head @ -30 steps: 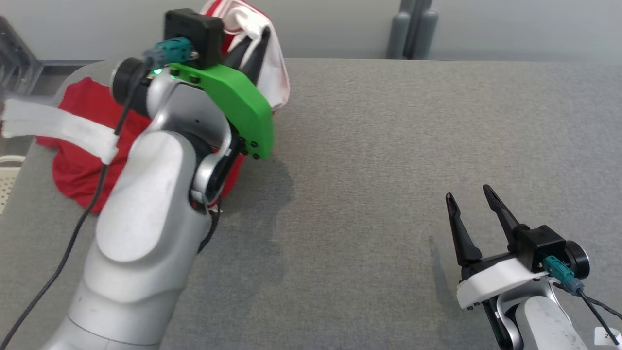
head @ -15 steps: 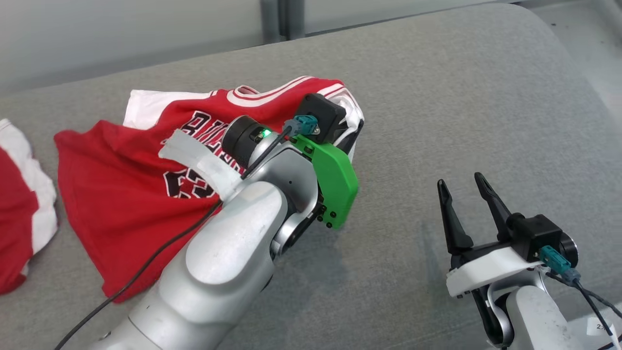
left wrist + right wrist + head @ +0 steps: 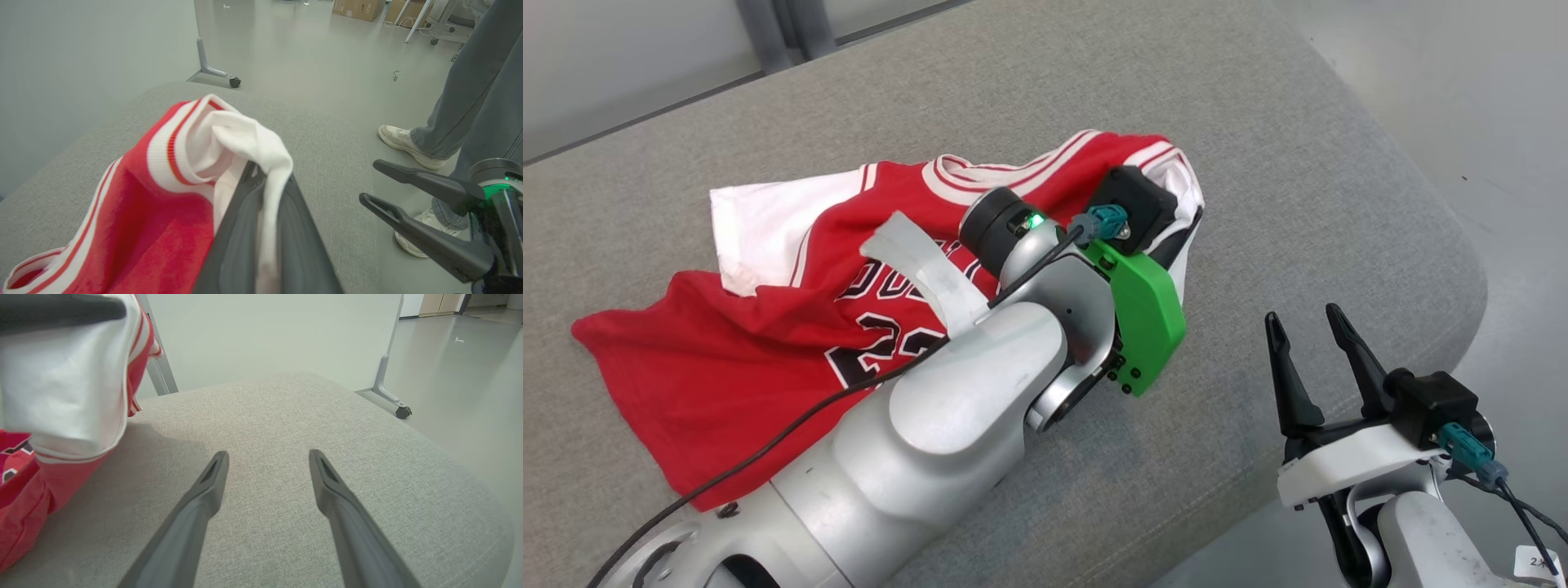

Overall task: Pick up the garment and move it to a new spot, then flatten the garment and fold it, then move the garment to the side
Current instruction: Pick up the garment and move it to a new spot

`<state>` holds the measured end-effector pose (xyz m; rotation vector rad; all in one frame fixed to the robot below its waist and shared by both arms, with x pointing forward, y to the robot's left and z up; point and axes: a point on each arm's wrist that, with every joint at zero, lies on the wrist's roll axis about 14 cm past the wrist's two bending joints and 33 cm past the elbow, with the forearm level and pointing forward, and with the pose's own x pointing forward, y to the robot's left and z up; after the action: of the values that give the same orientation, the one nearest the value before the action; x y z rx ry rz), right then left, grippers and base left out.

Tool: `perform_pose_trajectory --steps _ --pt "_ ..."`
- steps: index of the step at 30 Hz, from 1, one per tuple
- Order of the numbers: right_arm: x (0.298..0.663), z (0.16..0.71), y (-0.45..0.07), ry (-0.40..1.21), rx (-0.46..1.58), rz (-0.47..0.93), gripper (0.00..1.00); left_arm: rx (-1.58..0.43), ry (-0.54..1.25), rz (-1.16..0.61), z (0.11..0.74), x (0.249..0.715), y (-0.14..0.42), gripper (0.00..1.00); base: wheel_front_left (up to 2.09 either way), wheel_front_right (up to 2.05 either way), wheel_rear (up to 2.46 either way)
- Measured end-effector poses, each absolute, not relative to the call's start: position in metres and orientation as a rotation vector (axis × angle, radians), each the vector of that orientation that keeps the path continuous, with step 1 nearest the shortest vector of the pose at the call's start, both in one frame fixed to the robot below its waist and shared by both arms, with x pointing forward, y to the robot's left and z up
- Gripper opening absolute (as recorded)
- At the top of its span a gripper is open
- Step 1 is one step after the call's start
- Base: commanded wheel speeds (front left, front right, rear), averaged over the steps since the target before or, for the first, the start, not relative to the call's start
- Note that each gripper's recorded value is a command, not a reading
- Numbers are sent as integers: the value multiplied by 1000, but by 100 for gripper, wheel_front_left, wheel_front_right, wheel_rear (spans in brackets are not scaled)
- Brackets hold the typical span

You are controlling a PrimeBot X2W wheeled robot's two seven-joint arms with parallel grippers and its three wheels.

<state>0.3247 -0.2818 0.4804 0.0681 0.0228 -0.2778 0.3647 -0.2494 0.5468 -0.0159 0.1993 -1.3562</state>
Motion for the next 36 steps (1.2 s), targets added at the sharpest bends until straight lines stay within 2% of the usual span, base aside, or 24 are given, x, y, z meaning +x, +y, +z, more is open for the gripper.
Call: perform_pose_trajectory --steps 2,3,4,5,6,12,17,22,28,36 --pt "320 478 -286 33 65 -294 100 -1 232 -1363 531 360 -253 0 0 0 0" --pt "319 478 -287 36 66 -300 100 6 247 -1355 523 361 -254 5 0 0 0" --pt "318 477 -288 39 66 -303 100 6 275 -1351 515 361 -253 29 0 0 0" --pt "318 476 -289 41 65 -307 100 4 303 -1351 507 360 -252 49 0 0 0" --pt "318 476 -289 41 64 -307 100 12 324 -1354 498 356 -250 100 0 0 0" --pt "331 470 -275 55 67 -256 100 -77 379 -1349 494 345 -241 100 0 0 0" --pt "347 471 -255 46 65 -183 100 -225 284 -1318 536 347 -235 100 0 0 0" --pt "354 477 -248 24 37 -150 100 -284 263 -1215 543 362 -216 100 0 0 0" --pt "356 483 -242 2 11 -109 100 -327 243 -942 523 406 -143 100 0 0 0" --pt "366 495 -220 -40 -6 -16 100 -344 291 -635 488 409 -38 100 0 0 0"
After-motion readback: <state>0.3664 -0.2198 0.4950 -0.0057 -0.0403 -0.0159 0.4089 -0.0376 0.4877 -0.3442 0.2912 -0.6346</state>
